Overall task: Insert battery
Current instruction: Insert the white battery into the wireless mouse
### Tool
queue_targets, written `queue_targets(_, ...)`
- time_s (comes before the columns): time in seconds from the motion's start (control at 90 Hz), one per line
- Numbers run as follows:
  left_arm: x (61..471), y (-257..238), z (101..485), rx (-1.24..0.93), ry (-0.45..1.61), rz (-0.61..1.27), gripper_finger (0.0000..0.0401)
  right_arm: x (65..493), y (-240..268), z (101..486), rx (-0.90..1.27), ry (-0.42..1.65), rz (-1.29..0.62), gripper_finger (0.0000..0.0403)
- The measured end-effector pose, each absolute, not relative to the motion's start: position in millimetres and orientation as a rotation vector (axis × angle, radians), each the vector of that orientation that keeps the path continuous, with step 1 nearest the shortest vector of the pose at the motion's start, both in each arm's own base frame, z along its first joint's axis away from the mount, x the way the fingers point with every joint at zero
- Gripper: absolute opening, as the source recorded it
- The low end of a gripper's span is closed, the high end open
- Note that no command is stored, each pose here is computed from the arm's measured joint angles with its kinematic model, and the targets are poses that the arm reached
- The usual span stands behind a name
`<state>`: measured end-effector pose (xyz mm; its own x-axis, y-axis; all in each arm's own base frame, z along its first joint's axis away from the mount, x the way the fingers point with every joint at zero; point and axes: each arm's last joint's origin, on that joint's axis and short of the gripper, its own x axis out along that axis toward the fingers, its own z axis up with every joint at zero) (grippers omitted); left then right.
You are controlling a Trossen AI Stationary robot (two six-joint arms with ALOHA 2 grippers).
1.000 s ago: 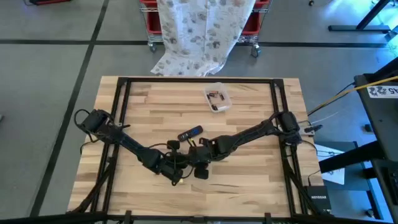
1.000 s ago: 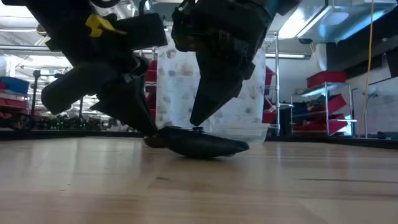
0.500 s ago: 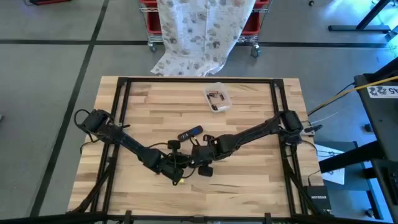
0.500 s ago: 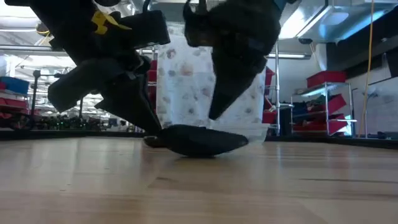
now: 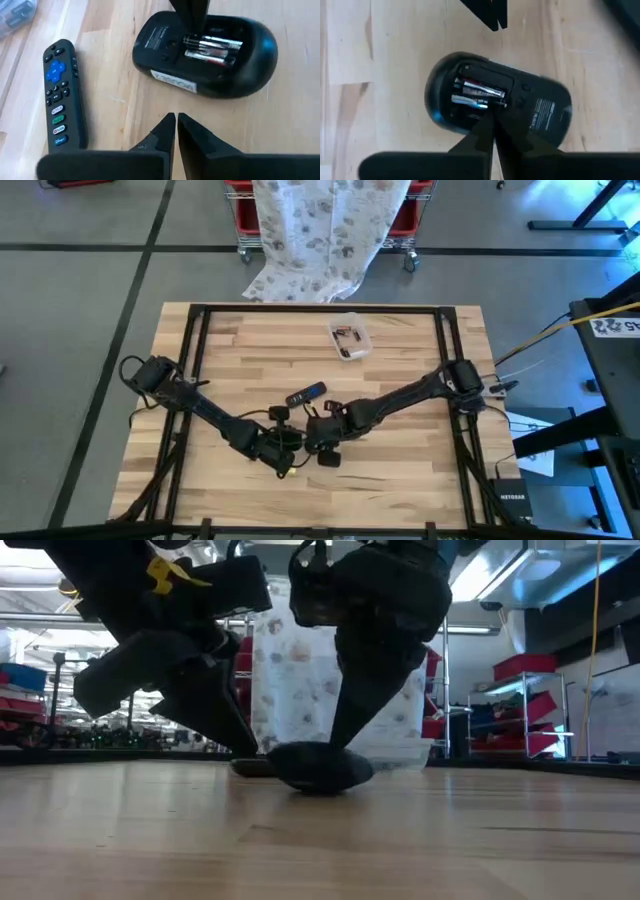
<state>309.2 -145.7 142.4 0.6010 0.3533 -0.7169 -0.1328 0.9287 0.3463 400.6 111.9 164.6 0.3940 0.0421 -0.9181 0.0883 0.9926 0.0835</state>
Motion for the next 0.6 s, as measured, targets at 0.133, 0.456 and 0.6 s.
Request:
queue_targets(0.133,309.0,-146.1,142.5,0.272,0.881,0.288,0.0003,399.3,113.9,160.5,0.13,1.159,-0.016,0.0)
queue_targets(0.456,318.7,-160.8,155.1,0.286,0.753,0.211,0.0003,396.7,114.1,152.5,0.142,1.154,0.005,0.0)
queue_targets(0.6,326.6,-156.8,158.7,0.283,0.712,0.183,0.0003,396.1,113.9,151.9,0.141,1.159,0.003,0.0)
